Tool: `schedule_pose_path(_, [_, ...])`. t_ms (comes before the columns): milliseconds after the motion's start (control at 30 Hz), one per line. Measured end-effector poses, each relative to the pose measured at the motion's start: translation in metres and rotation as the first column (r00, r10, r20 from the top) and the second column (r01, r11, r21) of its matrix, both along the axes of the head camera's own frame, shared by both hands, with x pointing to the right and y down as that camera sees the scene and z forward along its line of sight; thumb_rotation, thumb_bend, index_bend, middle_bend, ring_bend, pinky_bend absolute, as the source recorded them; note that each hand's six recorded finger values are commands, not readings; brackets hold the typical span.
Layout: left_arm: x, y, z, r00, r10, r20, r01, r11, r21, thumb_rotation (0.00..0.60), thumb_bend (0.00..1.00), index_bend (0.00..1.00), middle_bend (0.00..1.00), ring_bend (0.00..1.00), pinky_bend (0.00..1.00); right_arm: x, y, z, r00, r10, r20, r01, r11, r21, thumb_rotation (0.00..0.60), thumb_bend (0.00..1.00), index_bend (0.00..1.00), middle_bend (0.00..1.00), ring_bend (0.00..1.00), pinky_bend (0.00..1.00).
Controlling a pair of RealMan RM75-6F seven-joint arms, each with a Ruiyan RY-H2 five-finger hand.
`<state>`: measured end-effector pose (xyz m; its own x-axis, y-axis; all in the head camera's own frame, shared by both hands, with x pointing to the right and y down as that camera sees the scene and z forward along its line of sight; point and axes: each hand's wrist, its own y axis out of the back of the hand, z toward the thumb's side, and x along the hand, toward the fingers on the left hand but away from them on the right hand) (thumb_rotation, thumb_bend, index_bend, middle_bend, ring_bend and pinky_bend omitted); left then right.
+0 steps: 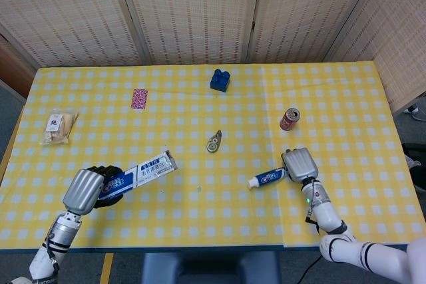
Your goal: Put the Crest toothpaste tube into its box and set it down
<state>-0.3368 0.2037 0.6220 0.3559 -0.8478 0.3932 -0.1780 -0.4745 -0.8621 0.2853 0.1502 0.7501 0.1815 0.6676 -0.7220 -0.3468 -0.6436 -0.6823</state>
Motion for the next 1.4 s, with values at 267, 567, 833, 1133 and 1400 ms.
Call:
schedule_pose_path(267, [0.005, 0.003, -0.001, 1.0, 0.023, 0.009, -0.023, 1.0, 0.007, 0.6, 0.26, 0.52, 0.75, 0.67, 0.72, 0.003, -0.014, -0.027, 0.999, 0.014, 0.049, -0.016, 0.999, 0.03, 0.6, 0.93, 0.7, 0.54, 0.6, 0.77])
schedule_pose_path(567, [0.01, 0.007, -0.003, 0.999, 0.039, 0.016, -0.039, 0.999, 0.021, 0.6, 0.26, 0.52, 0.75, 0.67, 0.72, 0.007, -0.037, -0.083, 0.991, 0.03, 0.129, -0.044, 0.994, 0.102, 0.6, 0.96, 0.7, 0.53, 0.67, 0.86])
schedule_pose_path(833, [0.013, 0.011, -0.003, 0.999, 0.052, 0.01, -0.052, 0.999, 0.012, 0.6, 0.26, 0.53, 0.75, 0.67, 0.72, -0.004, -0.055, -0.134, 0.954, 0.065, 0.294, -0.107, 0.985, 0.132, 0.6, 0.96, 0.7, 0.52, 0.68, 0.88])
schedule_pose_path(1133, [0.022, 0.017, -0.004, 0.998, 0.043, -0.044, -0.044, 0.999, -0.017, 0.6, 0.26, 0.53, 0.75, 0.67, 0.72, -0.043, -0.066, -0.185, 0.882, 0.049, 0.469, -0.125, 0.983, 0.132, 0.6, 0.96, 0.7, 0.52, 0.68, 0.88])
schedule_pose_path(1400, [0.039, 0.019, -0.006, 0.991, 0.018, -0.132, -0.024, 0.999, -0.046, 0.6, 0.26, 0.53, 0.75, 0.67, 0.72, -0.083, -0.073, -0.209, 0.787, 0.079, 0.611, -0.163, 0.983, 0.083, 0.6, 0.96, 0.7, 0.52, 0.68, 0.88])
